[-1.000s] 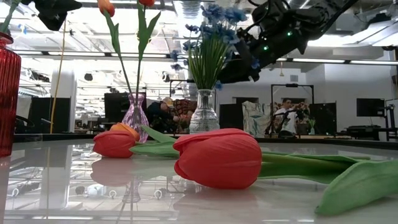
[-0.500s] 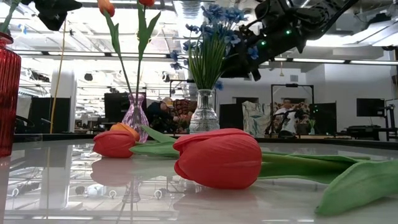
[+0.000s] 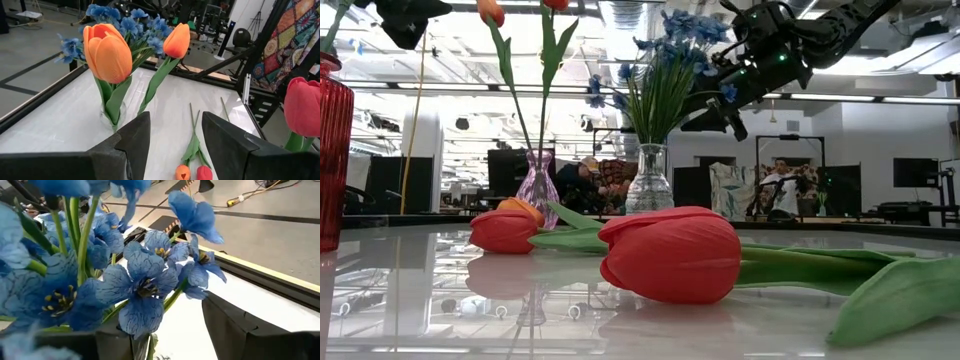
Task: Sort flowers into vase by color
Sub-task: Put the blue flowers into the transparent vase
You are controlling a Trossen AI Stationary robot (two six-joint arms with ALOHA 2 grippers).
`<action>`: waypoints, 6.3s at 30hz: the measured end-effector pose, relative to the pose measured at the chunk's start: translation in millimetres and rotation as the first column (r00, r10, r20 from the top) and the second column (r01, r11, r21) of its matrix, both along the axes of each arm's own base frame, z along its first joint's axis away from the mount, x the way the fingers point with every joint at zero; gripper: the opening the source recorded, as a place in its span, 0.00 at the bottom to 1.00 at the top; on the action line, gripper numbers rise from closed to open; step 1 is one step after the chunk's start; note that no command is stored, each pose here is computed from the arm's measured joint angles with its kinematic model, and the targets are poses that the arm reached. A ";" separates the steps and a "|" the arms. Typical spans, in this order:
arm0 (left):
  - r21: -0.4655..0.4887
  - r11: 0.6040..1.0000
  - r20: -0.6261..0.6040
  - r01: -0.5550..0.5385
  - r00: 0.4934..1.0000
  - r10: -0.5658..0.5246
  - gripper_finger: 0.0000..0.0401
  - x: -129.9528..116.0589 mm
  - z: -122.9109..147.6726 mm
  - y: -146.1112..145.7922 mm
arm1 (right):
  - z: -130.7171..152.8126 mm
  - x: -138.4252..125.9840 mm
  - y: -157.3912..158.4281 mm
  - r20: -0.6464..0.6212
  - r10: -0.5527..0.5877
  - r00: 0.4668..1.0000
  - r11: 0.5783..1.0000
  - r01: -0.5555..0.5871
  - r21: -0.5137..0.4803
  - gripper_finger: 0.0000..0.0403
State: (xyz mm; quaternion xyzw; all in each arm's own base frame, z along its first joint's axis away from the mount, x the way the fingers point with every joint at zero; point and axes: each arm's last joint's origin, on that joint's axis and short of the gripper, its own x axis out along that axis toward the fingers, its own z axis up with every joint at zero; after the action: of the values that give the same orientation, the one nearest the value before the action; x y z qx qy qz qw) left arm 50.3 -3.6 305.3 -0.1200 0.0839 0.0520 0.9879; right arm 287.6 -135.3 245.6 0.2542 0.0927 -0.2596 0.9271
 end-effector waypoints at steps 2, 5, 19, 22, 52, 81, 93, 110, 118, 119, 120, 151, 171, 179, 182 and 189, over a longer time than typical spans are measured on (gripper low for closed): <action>0.000 1.000 0.000 0.000 1.000 0.000 0.42 0.1 0.0 0.0 | 0.2 -0.1 -0.2 0.002 -0.003 1.000 1.000 0.003 0.000 0.50; 0.000 1.000 0.000 0.000 1.000 0.000 0.42 0.0 0.0 0.0 | 0.2 -0.2 -0.6 0.015 -0.015 1.000 1.000 0.015 0.025 0.50; 0.000 1.000 0.000 0.000 1.000 0.000 0.42 0.0 0.0 0.0 | 4.3 3.5 4.7 -0.050 0.061 0.997 0.980 -0.069 -0.186 0.50; 0.000 1.000 0.000 0.000 1.000 0.000 0.42 0.0 0.0 0.0 | 5.0 4.3 6.2 -0.065 0.075 0.995 0.970 -0.088 -0.226 0.50; 0.000 1.000 0.000 0.001 1.000 -0.001 0.42 0.0 0.0 0.0 | 20.8 15.8 22.4 -0.297 0.148 0.943 0.918 -0.243 -0.313 0.50; 0.008 1.000 -0.025 0.000 1.000 0.000 0.42 0.9 -4.1 -0.2 | 32.7 3.0 40.4 -0.325 0.179 0.929 0.929 -0.268 -0.255 0.50; 0.009 1.000 -0.041 0.000 0.999 0.001 0.42 3.6 -9.3 -1.0 | 44.8 1.9 40.7 -0.249 0.169 0.954 0.922 -0.242 -0.303 0.50; 0.009 1.000 -0.041 0.000 0.999 0.001 0.42 3.6 -9.3 -1.0 | 42.9 2.1 43.2 -0.250 0.108 0.962 0.945 -0.178 -0.276 0.50; 0.008 1.000 -0.041 -0.001 0.999 0.001 0.42 3.5 -9.2 -1.0 | 34.0 6.8 43.7 -0.300 0.075 0.951 0.943 -0.166 -0.288 0.50; 0.007 1.000 -0.041 -0.001 0.999 0.001 0.42 3.6 -9.2 -1.0 | 29.6 9.8 43.1 -0.311 0.077 0.947 0.944 -0.170 -0.284 0.50; 0.004 1.000 -0.040 -0.001 0.999 0.001 0.42 3.5 -9.2 -1.0 | 27.4 12.5 42.5 -0.308 0.077 0.948 0.943 -0.169 -0.285 0.50; -0.014 1.000 -0.039 0.004 0.999 -0.004 0.42 3.6 -9.1 -1.2 | 61.8 -1.4 45.5 -0.146 0.063 0.987 0.925 -0.112 -0.363 0.50; -0.016 1.000 -0.039 0.003 0.999 -0.004 0.42 3.6 -9.1 -1.2 | 37.8 -15.0 32.5 -0.358 0.016 0.934 0.970 -0.101 -0.220 0.50; -0.015 1.000 -0.039 0.003 0.999 -0.003 0.42 3.6 -9.1 -1.2 | 37.3 -16.0 30.5 -0.349 0.011 0.937 0.977 -0.084 -0.196 0.50; -0.015 1.000 -0.039 0.002 0.999 -0.003 0.42 3.6 -9.1 -1.2 | 38.5 -15.2 30.8 -0.336 0.014 0.942 0.976 -0.086 -0.200 0.50; -0.015 1.000 -0.039 0.002 0.999 -0.003 0.42 3.6 -9.1 -1.2 | 50.1 -8.3 32.3 -0.198 0.109 0.974 0.964 -0.152 -0.218 0.50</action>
State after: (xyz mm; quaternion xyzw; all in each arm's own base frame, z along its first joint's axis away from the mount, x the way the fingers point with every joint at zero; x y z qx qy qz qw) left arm 53.9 -4.8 296.2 -0.1264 0.1037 0.0526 0.9851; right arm 279.3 -103.0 295.6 0.1125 0.1637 -0.2290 0.9529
